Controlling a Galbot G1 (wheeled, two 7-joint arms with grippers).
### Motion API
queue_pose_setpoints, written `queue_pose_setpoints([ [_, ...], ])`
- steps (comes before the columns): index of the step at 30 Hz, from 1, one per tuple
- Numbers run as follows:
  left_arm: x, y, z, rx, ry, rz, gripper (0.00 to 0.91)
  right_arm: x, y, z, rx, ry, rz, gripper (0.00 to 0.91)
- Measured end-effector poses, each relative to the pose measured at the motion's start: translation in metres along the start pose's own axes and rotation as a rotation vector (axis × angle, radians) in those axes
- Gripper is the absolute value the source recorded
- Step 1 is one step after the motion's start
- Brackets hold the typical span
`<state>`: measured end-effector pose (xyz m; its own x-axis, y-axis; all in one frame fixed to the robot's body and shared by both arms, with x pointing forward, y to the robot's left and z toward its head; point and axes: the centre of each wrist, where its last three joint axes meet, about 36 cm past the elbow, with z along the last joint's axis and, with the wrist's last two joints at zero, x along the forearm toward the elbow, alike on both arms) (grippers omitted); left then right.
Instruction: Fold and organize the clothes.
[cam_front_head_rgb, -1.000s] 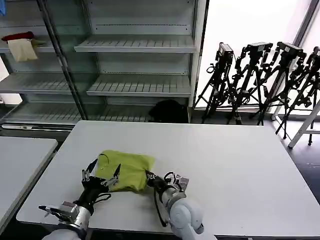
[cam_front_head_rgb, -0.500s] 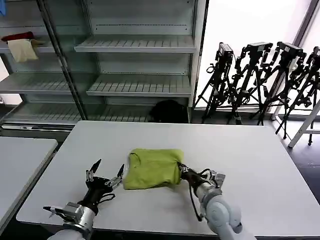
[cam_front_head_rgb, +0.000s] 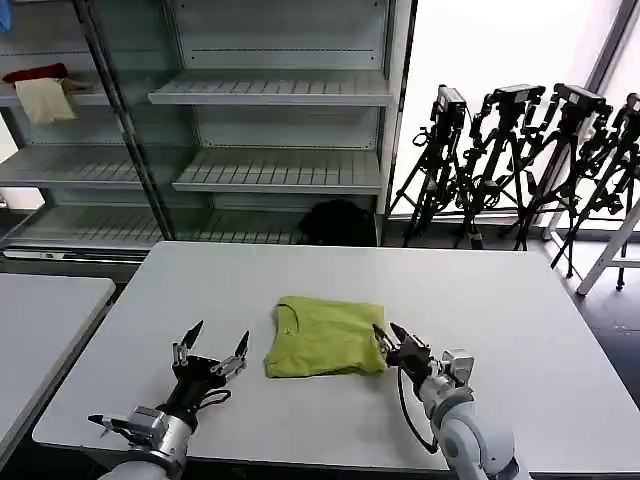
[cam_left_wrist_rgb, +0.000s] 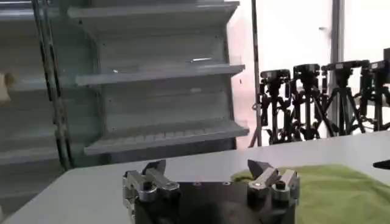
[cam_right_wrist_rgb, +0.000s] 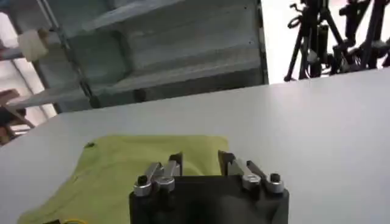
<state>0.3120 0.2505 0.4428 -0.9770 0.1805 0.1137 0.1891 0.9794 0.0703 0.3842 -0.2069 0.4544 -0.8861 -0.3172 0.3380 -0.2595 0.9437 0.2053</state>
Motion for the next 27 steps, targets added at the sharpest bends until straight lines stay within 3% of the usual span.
queue_pose_setpoints([
  [14,-0.002,0.003,0.01,0.005,0.002,-0.009,0.907,0.029,0.015,0.023,0.29,0.046,0.01,0.907],
  [20,-0.001,0.003,0.012,0.006,0.0,-0.011,0.907,0.039,0.013,0.032,0.358,0.078,0.038,0.907],
  [27,0.002,0.006,0.015,0.008,-0.002,-0.022,0.907,0.053,0.01,0.035,0.388,0.094,0.057,0.907],
])
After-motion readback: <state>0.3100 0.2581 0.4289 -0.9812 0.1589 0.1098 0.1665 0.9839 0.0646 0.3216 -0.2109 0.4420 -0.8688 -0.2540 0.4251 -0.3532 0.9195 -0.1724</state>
